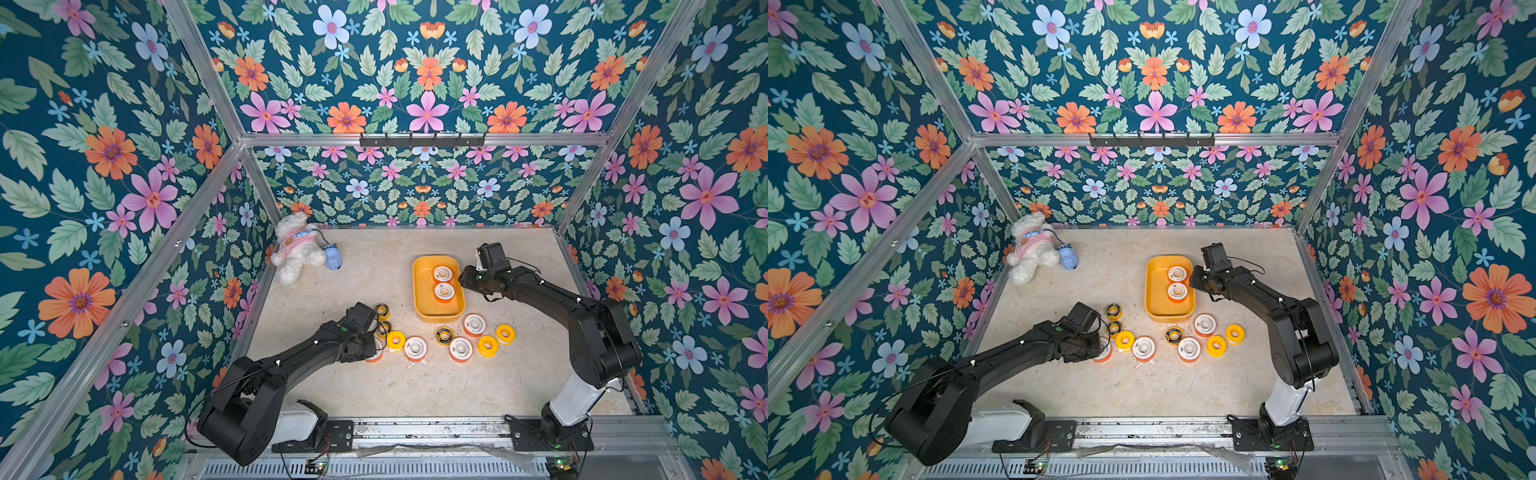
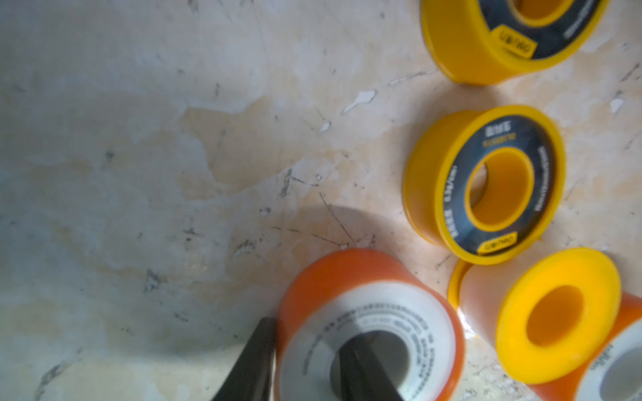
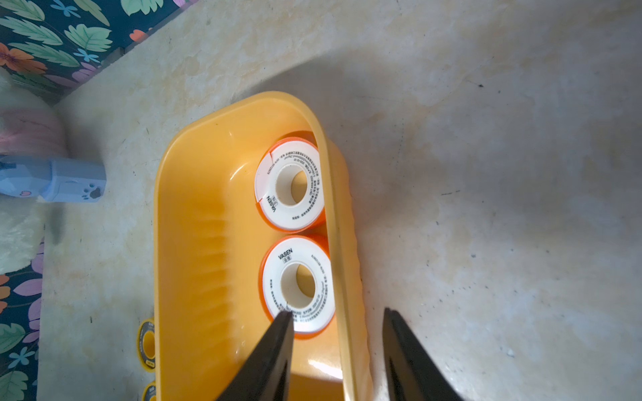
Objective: Put the sealing tape into the storage box
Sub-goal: Pick up the sealing tape at the center of the board.
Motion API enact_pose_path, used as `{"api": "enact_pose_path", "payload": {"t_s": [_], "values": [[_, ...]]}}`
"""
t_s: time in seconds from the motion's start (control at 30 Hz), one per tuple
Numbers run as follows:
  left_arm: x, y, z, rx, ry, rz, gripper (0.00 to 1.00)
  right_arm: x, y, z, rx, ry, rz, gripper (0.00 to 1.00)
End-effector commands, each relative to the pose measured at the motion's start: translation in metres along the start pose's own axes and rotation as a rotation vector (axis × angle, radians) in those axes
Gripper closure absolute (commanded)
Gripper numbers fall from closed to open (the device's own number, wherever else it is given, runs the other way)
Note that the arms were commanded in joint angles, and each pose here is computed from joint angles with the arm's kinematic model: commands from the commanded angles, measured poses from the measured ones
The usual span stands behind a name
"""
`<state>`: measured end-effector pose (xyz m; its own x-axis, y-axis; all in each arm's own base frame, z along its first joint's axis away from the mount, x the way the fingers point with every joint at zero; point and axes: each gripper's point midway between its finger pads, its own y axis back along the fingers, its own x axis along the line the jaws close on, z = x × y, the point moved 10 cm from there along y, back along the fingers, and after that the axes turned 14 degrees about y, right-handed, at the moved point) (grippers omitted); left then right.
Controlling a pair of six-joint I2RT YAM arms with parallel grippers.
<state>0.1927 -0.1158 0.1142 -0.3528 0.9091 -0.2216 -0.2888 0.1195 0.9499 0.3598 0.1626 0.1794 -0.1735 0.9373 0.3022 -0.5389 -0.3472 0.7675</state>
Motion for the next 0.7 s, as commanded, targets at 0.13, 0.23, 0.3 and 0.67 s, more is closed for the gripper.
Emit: {"api": "enact_pose_path", "payload": {"t_s": [0.13,0.23,0.3,0.67], "values": [[0.004,-0.005,0.002,-0.029,-0.045,0.114,0.73,0.001,-0.004,-0.001,0.014,0.002,0.020,0.53],[-0.001,0.004,0.007,-0.068,-0.041,0.102,0.75,0.001,-0.005,-0.001,0.016,0.002,0.022,0.53],[-0.005,0.012,0.010,-0.096,-0.034,0.075,0.75,0.000,-0.005,-0.002,0.016,0.002,0.021,0.52],[-0.046,0.050,0.036,-0.172,-0.034,-0.086,0.74,-0.007,-0.013,-0.010,0.047,-0.005,0.000,0.53]]}}
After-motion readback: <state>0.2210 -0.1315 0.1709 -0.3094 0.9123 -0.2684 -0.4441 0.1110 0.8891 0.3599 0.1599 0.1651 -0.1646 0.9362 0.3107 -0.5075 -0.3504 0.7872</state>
